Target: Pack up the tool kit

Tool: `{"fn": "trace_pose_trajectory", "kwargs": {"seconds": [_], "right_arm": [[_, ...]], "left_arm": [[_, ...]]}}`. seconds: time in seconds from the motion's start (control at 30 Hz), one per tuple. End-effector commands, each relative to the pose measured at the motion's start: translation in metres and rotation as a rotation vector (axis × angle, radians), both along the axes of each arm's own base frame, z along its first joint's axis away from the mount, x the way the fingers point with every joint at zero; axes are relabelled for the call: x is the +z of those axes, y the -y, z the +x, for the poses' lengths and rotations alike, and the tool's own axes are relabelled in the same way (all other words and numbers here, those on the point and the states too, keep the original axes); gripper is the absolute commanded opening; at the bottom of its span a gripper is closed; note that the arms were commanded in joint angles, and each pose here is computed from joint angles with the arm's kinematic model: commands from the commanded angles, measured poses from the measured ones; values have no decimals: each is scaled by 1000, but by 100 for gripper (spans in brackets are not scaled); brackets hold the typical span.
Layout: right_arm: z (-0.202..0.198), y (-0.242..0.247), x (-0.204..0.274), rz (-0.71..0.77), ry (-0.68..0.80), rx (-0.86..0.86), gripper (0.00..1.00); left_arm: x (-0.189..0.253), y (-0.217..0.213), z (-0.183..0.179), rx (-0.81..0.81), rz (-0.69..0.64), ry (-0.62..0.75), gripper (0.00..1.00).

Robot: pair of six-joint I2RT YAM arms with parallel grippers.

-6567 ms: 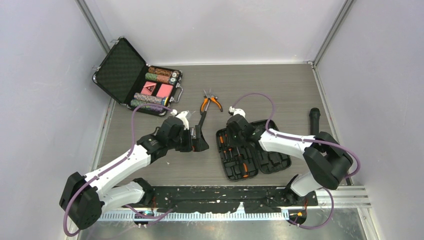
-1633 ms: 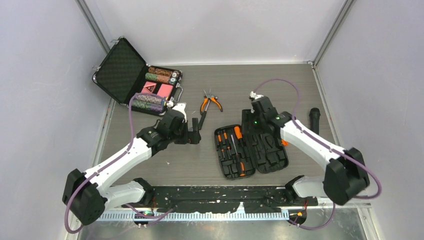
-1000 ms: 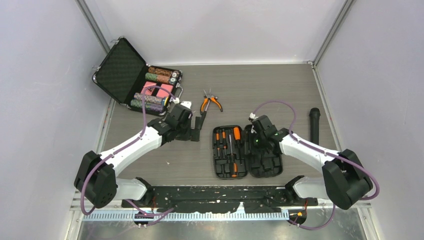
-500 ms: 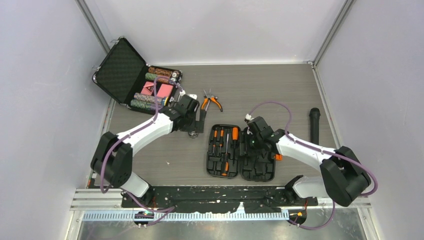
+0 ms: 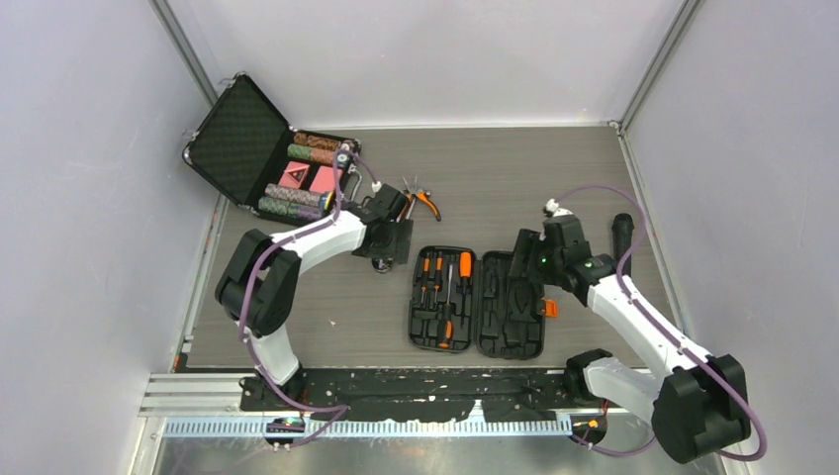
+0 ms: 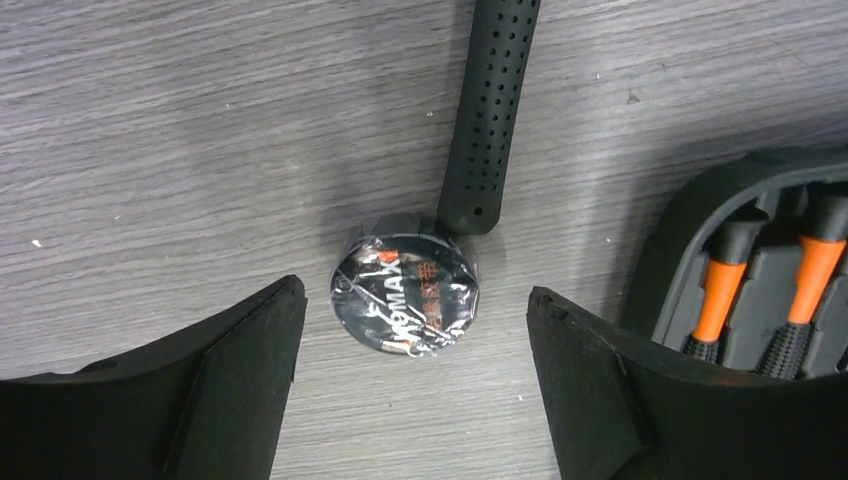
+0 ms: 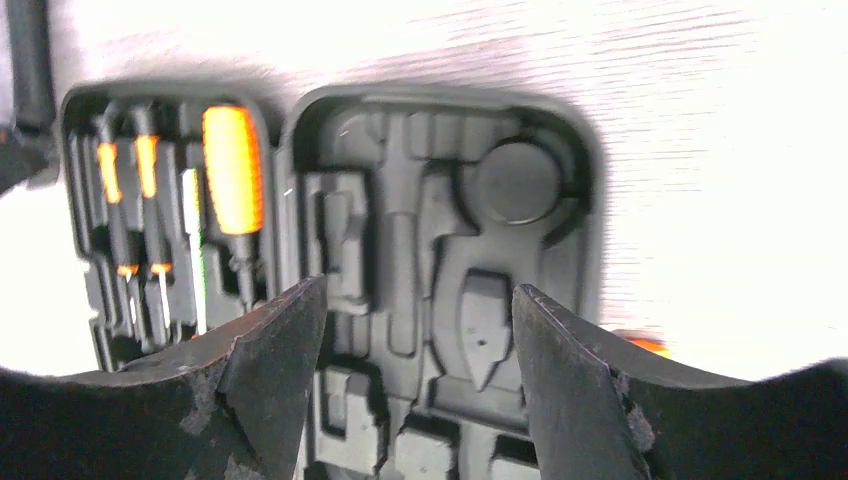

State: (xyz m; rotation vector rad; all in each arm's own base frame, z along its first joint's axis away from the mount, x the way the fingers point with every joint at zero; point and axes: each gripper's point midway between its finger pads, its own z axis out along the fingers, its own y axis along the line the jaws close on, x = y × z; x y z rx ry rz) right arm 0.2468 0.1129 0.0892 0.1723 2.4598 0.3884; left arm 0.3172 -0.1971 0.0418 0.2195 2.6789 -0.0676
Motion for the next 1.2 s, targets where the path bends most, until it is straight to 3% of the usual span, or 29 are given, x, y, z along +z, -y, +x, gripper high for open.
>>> {"fn": "trace_pose_trajectory", "kwargs": {"seconds": [0.0, 0.4, 0.63, 0.83, 1.17], "right_arm": [[10, 26, 5, 13, -3, -66, 73], [30, 50, -21, 2, -80, -168, 69], [30, 66, -34, -84, -96, -205, 59], [24, 35, -44, 21, -134, -82, 43], [17, -38, -36, 106, -117, 19, 40]], "left_arm": [[2, 3, 13, 11, 4, 5, 80], [-19, -1, 6, 19, 44, -70, 64], [-17, -4, 0, 17, 40, -71, 56], [9, -10, -4, 20, 14, -8, 48], [55, -23, -23, 14, -35, 72, 47]]}}
